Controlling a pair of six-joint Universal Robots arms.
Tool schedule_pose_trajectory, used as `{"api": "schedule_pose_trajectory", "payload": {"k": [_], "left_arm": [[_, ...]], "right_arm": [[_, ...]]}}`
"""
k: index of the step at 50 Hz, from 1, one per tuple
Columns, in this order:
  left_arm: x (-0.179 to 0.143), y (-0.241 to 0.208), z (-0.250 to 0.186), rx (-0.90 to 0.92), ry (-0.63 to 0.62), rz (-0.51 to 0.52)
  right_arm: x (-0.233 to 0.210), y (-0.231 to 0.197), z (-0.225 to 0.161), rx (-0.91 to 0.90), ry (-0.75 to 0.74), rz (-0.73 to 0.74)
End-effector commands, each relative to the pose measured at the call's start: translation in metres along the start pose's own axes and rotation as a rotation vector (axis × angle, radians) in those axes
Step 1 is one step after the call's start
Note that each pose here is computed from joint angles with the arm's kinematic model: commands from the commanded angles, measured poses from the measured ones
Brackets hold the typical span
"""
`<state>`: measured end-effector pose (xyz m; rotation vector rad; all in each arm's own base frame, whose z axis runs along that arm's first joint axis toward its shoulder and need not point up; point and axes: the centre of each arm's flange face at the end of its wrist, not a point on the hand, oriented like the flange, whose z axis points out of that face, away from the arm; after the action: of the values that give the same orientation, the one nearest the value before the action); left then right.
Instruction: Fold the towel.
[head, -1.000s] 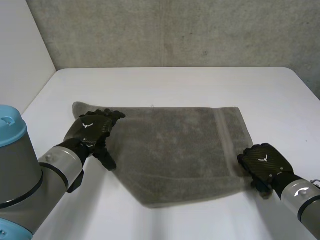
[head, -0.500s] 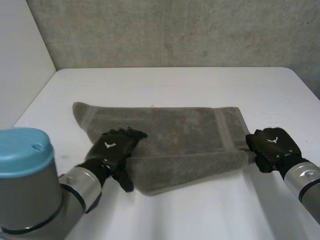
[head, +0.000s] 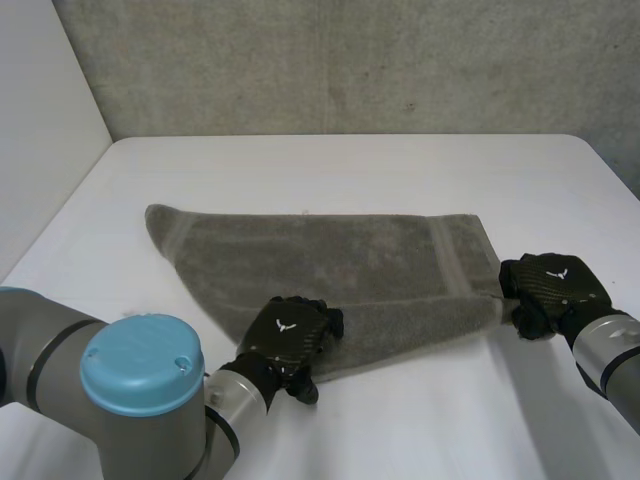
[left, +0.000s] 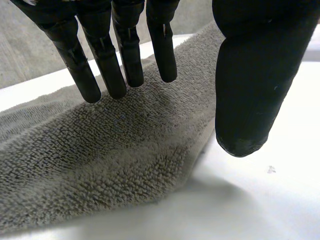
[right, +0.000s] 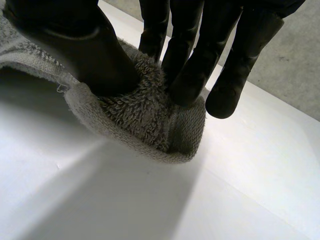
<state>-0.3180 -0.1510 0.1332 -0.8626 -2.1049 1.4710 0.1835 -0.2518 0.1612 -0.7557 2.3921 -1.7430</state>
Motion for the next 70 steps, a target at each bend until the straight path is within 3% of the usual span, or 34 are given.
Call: {"api": "schedule_pose_trajectory", "payload": {"k": [1, 10, 17, 37, 42, 54, 62, 70], "left_arm": [[0.0, 0.01, 0.008, -0.031, -0.002, 0.002], [-0.002, 0.011, 0.019, -0.029, -0.013, 0.001], [-0.011, 0.009, 0.029, -0.02, -0.091, 0.005], [-0.018, -0.012, 0.033, 0.047, -0.116, -0.002], [-0.028, -0.041, 0.021, 0.101, -0.142, -0.009], [-0.044, -0.171, -0.05, 0.259, -0.187, 0.03], [-0.065, -0.18, -0.064, 0.065, -0.222, 0.116], [-0.078, -0.145, -0.015, -0.077, -0.195, 0.101]], "right_arm": [[-0.002, 0.0, 0.0, 0.001, 0.004, -0.013], [-0.002, 0.001, 0.0, -0.002, 0.003, -0.013], [-0.003, 0.001, 0.0, 0.0, 0.002, -0.015], [-0.002, 0.0, -0.001, -0.002, 0.01, -0.017], [-0.006, -0.008, -0.006, 0.008, -0.007, -0.033], [0.006, -0.131, -0.071, 0.214, 0.022, -0.105], [0.007, -0.15, -0.08, 0.085, -0.035, -0.125], [-0.024, -0.135, -0.043, -0.028, -0.161, -0.171]]}}
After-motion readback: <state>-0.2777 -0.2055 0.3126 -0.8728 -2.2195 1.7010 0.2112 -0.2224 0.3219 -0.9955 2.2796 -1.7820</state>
